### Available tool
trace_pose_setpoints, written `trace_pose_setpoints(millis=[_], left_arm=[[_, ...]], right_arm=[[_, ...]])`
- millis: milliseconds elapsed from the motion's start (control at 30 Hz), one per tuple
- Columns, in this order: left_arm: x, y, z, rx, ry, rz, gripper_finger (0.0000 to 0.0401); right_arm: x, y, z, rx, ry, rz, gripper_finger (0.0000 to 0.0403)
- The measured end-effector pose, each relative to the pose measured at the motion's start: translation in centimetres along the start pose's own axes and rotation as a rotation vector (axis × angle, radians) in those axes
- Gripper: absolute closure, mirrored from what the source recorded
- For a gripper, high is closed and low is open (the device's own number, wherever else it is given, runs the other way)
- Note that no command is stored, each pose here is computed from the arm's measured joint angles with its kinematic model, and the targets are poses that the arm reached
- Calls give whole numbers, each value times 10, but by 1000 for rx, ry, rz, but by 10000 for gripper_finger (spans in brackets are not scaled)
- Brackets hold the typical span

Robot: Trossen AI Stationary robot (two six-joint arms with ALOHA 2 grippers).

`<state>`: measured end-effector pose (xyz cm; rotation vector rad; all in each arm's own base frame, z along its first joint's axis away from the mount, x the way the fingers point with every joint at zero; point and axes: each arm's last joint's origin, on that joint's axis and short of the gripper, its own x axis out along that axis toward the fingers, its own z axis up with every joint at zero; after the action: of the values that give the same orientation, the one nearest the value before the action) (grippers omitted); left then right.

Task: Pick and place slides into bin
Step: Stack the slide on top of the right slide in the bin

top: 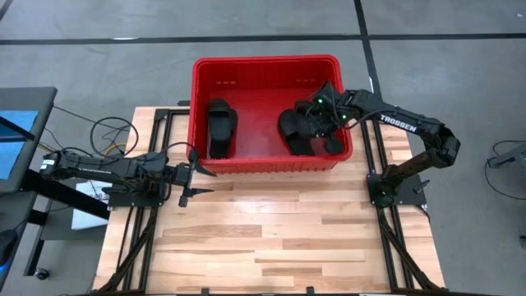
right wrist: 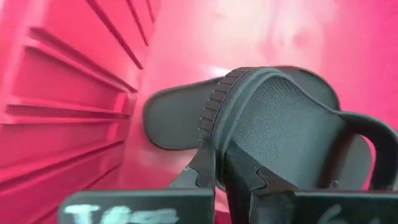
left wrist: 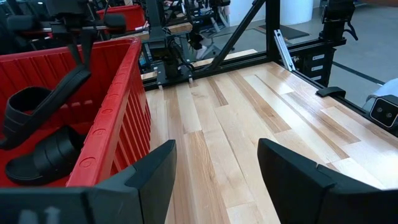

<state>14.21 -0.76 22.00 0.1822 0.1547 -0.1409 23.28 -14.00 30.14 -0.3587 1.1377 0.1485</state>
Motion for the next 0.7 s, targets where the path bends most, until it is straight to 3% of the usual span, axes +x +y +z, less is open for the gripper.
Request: trace_pose_setpoints(millis=[333, 700], left_arm=[[0, 0, 0, 0, 0, 0, 182], [0, 0, 0, 0, 0, 0, 182]], right_arm=[[1, -13, -11, 12, 17, -38, 403], [61, -38, -4, 14, 164, 115, 403]])
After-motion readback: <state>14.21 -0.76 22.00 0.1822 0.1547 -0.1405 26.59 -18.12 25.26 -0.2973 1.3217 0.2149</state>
